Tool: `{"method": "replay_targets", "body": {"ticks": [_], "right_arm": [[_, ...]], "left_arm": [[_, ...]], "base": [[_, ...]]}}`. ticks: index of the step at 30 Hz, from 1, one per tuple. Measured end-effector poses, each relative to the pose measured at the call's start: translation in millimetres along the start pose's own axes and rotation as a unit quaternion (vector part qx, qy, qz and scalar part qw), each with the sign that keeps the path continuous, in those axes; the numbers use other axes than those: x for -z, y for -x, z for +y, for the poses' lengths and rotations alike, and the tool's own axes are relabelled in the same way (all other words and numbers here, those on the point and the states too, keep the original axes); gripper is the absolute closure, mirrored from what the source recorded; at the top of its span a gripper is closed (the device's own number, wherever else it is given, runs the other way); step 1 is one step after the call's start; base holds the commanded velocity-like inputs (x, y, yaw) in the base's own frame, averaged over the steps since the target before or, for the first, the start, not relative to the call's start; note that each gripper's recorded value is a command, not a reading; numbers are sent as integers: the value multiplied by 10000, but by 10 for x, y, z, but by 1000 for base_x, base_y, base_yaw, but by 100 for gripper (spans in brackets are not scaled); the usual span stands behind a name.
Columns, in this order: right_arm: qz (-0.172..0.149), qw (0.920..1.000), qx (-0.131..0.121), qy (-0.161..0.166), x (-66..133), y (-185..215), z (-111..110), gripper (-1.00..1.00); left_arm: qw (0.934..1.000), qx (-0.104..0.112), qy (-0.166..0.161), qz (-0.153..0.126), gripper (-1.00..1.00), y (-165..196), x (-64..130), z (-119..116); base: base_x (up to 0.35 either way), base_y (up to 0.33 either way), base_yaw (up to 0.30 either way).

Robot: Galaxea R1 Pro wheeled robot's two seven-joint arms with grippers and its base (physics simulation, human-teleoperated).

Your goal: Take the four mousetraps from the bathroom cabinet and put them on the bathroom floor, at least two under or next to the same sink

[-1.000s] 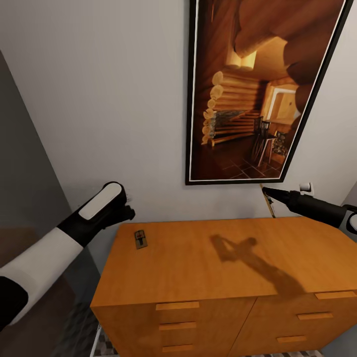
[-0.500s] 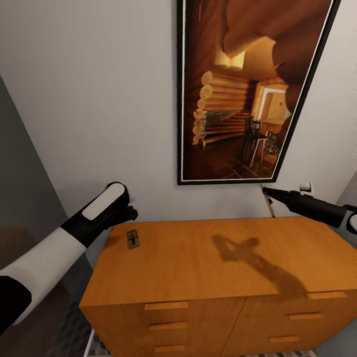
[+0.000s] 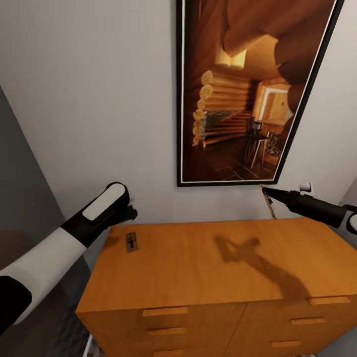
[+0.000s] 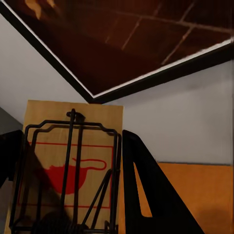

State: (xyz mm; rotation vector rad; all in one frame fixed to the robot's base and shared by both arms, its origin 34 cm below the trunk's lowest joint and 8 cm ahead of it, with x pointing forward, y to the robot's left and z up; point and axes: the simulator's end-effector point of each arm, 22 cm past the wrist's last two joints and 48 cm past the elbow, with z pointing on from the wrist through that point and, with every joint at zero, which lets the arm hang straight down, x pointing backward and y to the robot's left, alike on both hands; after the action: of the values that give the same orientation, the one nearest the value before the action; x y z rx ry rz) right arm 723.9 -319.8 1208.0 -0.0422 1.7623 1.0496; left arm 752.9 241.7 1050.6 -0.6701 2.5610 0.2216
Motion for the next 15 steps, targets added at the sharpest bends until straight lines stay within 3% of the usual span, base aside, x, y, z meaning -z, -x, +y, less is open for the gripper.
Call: {"method": "replay_targets", "body": {"ticks": [5, 15], "right_arm": [[13, 10000, -5, -8, -4, -10, -7, 100], [6, 10000, -12, -15, -4, -9, -16, 100]], "left_arm": [[9997, 0, -162, -194, -100, 98, -17, -50], [9989, -35, -144, -454, -100, 204, -4, -56]], "base": [[178, -28, 0], [19, -3, 0]]}}
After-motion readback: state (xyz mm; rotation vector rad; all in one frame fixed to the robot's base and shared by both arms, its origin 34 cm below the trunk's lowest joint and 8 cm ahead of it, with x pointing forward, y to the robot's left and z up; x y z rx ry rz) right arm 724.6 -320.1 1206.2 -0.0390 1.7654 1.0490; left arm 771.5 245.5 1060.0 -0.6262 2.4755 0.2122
